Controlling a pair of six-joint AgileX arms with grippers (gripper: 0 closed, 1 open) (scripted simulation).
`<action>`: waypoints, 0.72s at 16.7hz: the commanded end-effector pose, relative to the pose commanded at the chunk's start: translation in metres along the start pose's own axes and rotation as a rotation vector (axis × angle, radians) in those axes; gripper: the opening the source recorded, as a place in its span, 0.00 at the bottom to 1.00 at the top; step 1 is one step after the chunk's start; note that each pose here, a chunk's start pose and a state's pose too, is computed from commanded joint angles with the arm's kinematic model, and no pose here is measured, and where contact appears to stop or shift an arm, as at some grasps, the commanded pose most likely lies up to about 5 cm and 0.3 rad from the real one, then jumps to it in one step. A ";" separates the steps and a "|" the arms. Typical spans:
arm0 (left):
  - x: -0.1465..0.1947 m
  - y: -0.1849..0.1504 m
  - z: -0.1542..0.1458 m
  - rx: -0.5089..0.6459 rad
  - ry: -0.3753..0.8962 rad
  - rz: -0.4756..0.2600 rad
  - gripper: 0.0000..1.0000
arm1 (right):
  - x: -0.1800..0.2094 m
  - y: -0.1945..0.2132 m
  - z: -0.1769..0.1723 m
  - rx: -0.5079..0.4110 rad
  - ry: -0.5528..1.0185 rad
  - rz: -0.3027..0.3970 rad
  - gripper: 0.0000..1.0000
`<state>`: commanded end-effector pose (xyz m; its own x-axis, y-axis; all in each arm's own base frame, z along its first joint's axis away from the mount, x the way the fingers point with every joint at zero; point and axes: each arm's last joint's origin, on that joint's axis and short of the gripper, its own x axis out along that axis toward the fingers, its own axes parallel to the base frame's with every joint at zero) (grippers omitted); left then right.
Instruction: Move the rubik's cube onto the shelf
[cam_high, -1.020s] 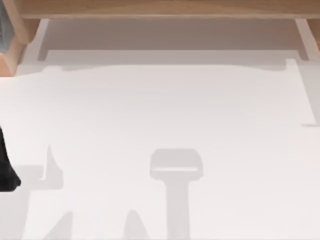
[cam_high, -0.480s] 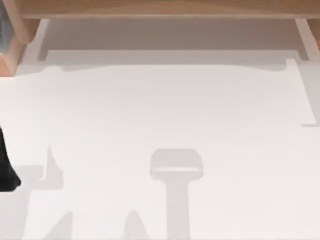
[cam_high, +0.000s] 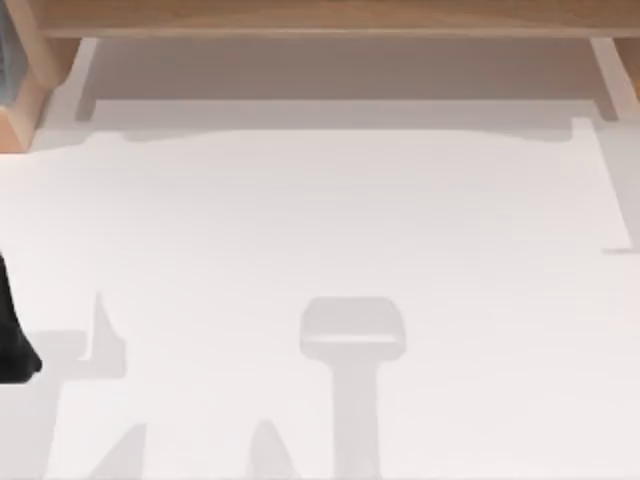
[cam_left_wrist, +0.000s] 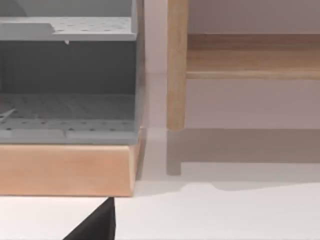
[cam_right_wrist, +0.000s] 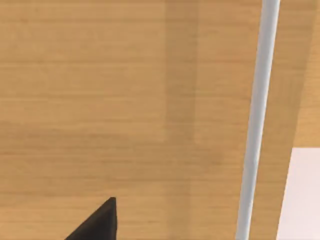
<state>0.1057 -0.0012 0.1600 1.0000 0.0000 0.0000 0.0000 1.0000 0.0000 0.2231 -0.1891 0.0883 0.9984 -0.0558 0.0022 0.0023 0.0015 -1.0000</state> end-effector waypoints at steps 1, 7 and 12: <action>0.000 0.000 0.000 0.000 0.000 0.000 1.00 | 0.001 -0.002 -0.010 -0.004 0.043 -0.008 1.00; 0.000 0.000 0.000 0.000 0.000 0.000 1.00 | 0.030 -0.033 -0.111 0.037 0.388 -0.052 1.00; 0.000 0.000 0.000 0.000 0.000 0.000 1.00 | 0.084 -0.095 -0.188 0.207 0.590 -0.027 1.00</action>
<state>0.1057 -0.0012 0.1600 1.0000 0.0000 0.0000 0.0000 1.0000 0.0000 0.2965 -0.3821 0.1827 0.7988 -0.6007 -0.0325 0.0971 0.1821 -0.9785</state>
